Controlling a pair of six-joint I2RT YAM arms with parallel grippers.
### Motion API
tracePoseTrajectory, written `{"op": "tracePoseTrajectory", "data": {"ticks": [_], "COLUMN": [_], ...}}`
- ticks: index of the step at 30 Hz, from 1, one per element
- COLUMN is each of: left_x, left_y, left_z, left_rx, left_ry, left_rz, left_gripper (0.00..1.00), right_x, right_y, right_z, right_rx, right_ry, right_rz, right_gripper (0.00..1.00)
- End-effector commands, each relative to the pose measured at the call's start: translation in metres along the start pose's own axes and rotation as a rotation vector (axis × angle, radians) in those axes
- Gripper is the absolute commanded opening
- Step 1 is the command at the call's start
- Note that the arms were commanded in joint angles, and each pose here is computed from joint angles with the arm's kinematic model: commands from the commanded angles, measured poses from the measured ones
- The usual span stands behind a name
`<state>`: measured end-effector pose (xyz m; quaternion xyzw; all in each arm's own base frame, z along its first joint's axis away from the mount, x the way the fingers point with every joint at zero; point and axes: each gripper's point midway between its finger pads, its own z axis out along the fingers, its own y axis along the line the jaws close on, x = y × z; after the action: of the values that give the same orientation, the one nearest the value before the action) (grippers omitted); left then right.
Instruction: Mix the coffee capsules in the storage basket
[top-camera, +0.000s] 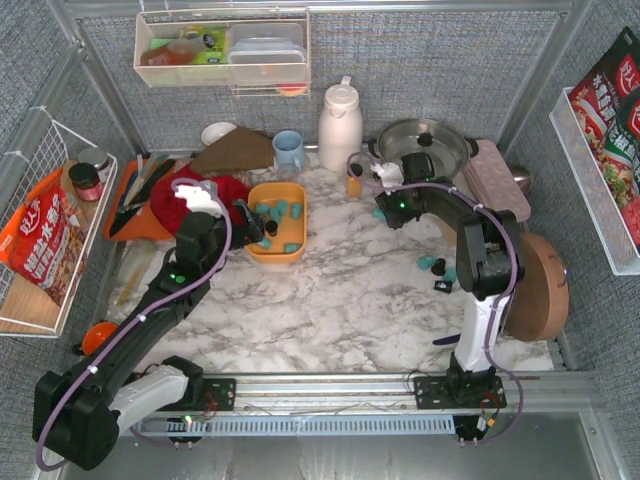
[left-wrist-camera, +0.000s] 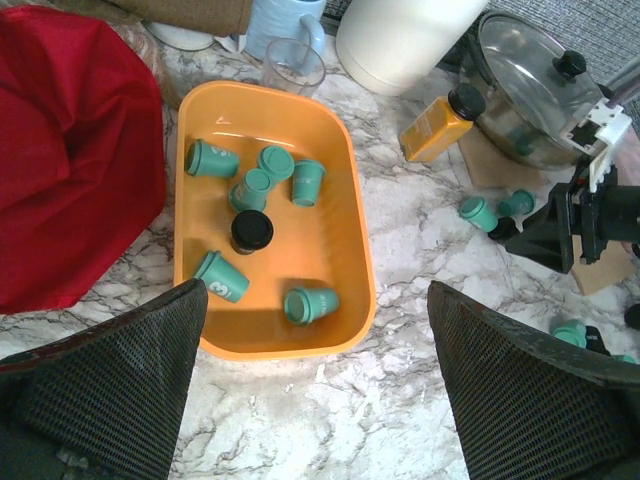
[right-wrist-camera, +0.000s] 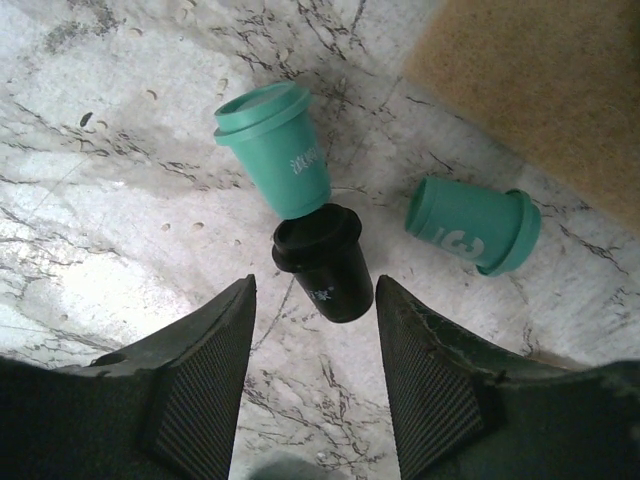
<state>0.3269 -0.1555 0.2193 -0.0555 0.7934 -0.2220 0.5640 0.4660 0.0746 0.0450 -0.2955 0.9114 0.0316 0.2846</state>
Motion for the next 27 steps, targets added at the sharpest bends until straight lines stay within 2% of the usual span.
{"op": "tracePoseTrajectory", "data": {"ticks": [1,17,23,27], "left_x": [-0.006,-0.002,-0.003,-0.003], "left_y": [-0.007,-0.009,-0.01,-0.01], "left_z": [0.001,0.005,0.004,0.003], "left_rx": [0.028,0.043,0.045,0.045], "left_ry": [-0.025,-0.015,-0.015,-0.019], "left_rz": [-0.017,-0.036,-0.035,-0.04], "left_gripper": [0.99,0.99,0.99,0.99], "right_x": [0.003,0.015,0.012,0.01], "right_y": [0.01,0.017,0.022,0.026], "right_z": [0.003,0.026,0.022,0.019], "right_rx": [-0.062,-0.089,-0.091,-0.091], "right_ry": [0.023,0.063,0.021,0.0], "right_rz": [-0.006,0.009,-0.008,-0.028], "right_gripper": [0.55,0.51,0.44,0.31]}}
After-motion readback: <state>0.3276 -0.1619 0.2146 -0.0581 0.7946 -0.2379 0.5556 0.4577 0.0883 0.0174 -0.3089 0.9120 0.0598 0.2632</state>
